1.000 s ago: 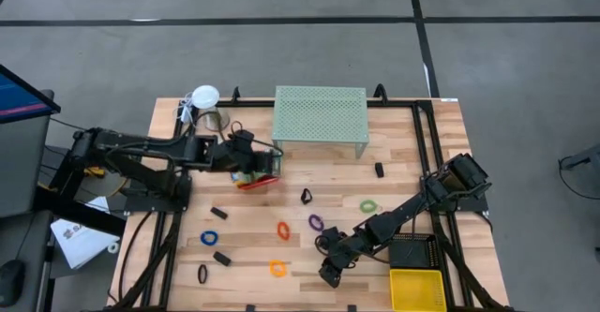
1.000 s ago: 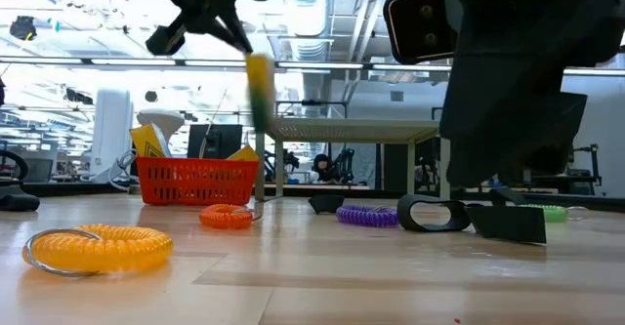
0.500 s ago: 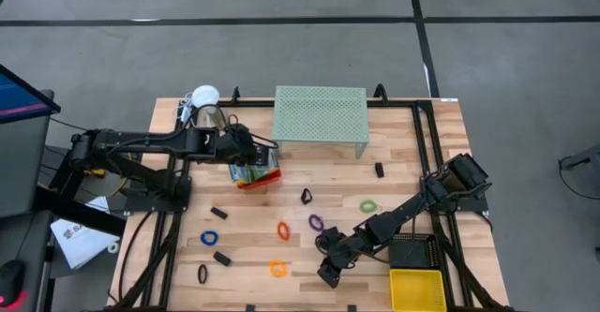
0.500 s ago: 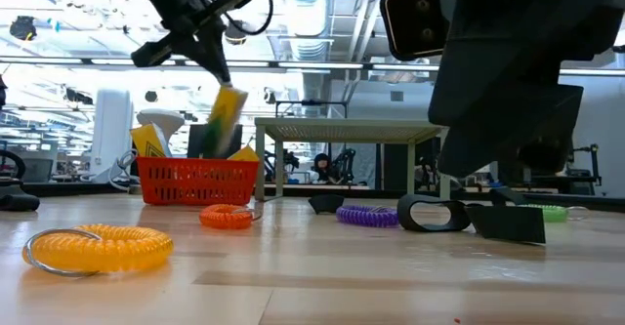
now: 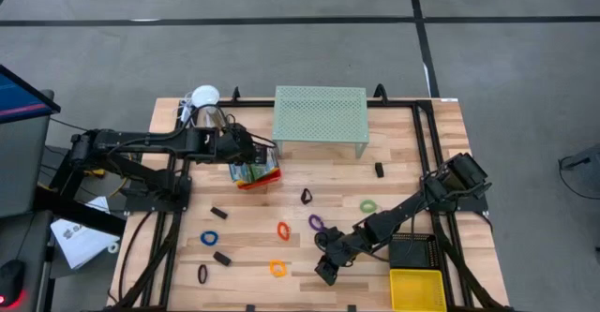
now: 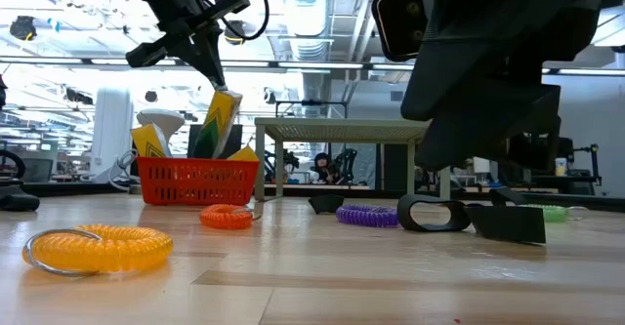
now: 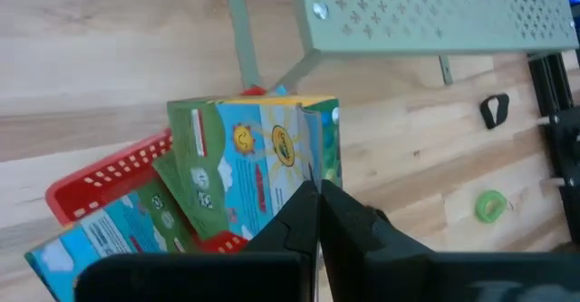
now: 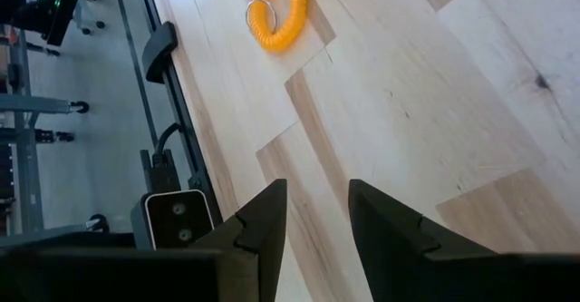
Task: Pick & Place Office Desk Supplies
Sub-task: Put the yellow crayon box into the red bin
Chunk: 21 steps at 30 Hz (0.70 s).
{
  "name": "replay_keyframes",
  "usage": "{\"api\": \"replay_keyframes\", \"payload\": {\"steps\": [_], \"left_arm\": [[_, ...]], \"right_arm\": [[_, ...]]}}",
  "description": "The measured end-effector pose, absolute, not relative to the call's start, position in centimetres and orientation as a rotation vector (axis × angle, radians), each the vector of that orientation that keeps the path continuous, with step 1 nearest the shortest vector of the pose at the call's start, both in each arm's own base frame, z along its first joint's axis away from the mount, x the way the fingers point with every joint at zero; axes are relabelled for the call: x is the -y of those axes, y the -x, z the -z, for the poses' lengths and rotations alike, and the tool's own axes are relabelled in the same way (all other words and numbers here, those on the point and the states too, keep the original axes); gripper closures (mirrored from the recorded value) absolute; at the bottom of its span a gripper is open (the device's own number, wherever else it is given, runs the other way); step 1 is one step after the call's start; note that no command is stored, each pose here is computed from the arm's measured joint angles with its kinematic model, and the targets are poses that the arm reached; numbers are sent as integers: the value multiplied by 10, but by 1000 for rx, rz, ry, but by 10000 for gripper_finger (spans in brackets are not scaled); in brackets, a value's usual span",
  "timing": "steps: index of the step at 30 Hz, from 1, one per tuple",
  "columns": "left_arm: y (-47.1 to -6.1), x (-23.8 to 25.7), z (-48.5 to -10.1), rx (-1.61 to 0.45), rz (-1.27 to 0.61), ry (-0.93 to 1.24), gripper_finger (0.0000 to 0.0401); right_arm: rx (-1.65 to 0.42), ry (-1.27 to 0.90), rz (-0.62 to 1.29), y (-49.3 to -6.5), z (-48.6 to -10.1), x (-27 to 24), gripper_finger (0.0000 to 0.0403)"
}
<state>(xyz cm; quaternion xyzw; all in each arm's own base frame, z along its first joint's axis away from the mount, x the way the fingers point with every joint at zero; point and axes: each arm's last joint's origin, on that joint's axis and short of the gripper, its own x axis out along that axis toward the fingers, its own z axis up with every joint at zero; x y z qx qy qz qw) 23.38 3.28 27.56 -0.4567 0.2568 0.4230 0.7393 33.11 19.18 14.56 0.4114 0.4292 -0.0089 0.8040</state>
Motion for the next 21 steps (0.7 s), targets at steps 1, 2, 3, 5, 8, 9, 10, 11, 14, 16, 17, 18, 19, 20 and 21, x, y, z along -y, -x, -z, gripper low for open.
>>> {"api": "replay_keyframes", "payload": {"steps": [1,2,3,5,8,9,10,11,14,16,17,18,19,20,21], "left_arm": [[-234,-34,-276,-560,-934,1007,401],[-233,-35,-276,-556,-940,1012,401],[-233,-37,-276,-555,-943,1017,401],[-233,-38,-275,-561,-945,1028,401],[-230,-37,-273,-597,-960,1045,401],[-229,-35,-272,-609,-969,1050,401],[-228,-32,-271,-623,-973,1049,401],[-227,-30,-270,-632,-978,1053,401],[-226,-24,-260,-647,-991,1078,401],[-226,-19,-253,-644,-988,1106,399],[-227,-17,-250,-627,-981,1129,397],[-227,-14,-246,-613,-977,1150,395],[-228,-13,-242,-596,-972,1168,392],[-230,-11,-240,-572,-959,1183,388],[-231,-10,-238,-537,-948,1198,384]], "right_arm": [[-916,-887,22,-331,-146,-192,285],[-916,-891,24,-331,-146,-192,285],[-916,-896,26,-331,-146,-192,285],[-917,-901,28,-331,-146,-192,285],[-919,-908,31,-331,-146,-193,285],[-919,-909,31,-330,-146,-193,285],[-920,-909,30,-330,-146,-194,285],[-921,-912,30,-330,-146,-195,285],[-921,-915,33,-329,-146,-195,285],[-921,-915,33,-329,-146,-195,285],[-921,-915,33,-329,-146,-195,285],[-921,-915,33,-329,-146,-195,285],[-920,-913,33,-329,-146,-195,285],[-920,-909,31,-330,-146,-195,285],[-920,-909,31,-330,-146,-195,285]]}}
